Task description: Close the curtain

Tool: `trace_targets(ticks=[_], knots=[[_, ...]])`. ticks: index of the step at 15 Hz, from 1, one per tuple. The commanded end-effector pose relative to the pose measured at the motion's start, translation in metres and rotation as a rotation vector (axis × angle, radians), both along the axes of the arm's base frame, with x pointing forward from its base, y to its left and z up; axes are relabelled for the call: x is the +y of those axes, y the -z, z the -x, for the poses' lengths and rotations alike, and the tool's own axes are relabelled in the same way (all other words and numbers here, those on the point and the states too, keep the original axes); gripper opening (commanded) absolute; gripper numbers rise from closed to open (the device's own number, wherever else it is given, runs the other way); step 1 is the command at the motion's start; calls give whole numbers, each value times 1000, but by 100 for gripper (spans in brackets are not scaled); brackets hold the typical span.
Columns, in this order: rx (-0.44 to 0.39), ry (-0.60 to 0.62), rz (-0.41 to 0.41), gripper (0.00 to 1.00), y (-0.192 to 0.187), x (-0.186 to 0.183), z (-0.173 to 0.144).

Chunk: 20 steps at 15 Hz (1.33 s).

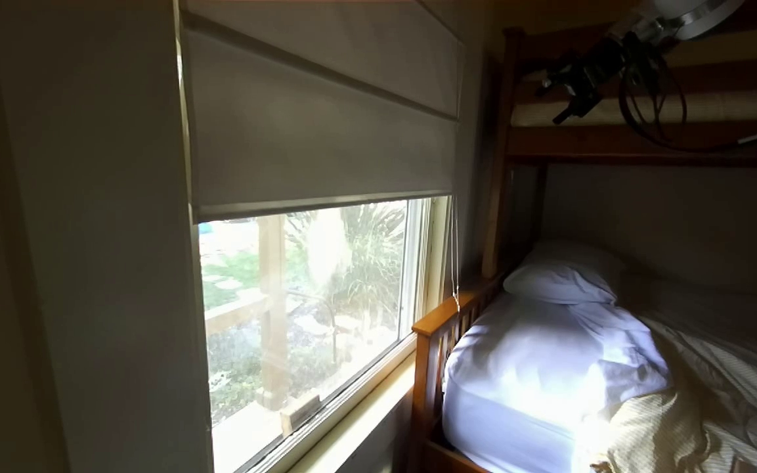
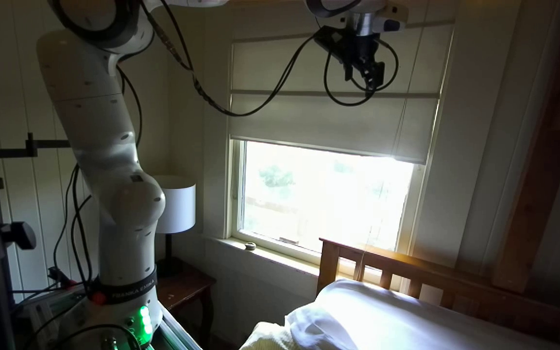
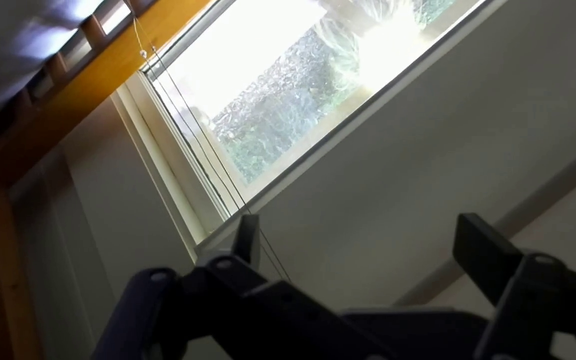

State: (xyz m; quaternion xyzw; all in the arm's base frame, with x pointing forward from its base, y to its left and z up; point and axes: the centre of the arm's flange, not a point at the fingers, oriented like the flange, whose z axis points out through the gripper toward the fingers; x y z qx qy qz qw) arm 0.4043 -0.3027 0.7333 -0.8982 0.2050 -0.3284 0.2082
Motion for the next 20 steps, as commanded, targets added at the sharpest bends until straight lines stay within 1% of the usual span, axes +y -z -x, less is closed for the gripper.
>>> trace_targets(ticks=[1,2,6,7,9,12,13,15,17,18,20], knots=[[-61,-80,15,100,0,-8,-1],[-64,-93,32,100,-2,-15,-5],[-15,-214,78,100,-4,-48,-13],[-19,-234,87,100,-4,-56,-17],[-50,-236,98,100,-5,-68,-27],[-130,-148,151,100,-8,-84,-51],[-93,-180,119,100,8,-61,-25],[-85,-173,123,100,13,-65,-32],[-86,-174,122,100,13,-64,-32],[-180,-158,184,100,13,-65,-31],[-238,-203,246,100,14,-71,-40]])
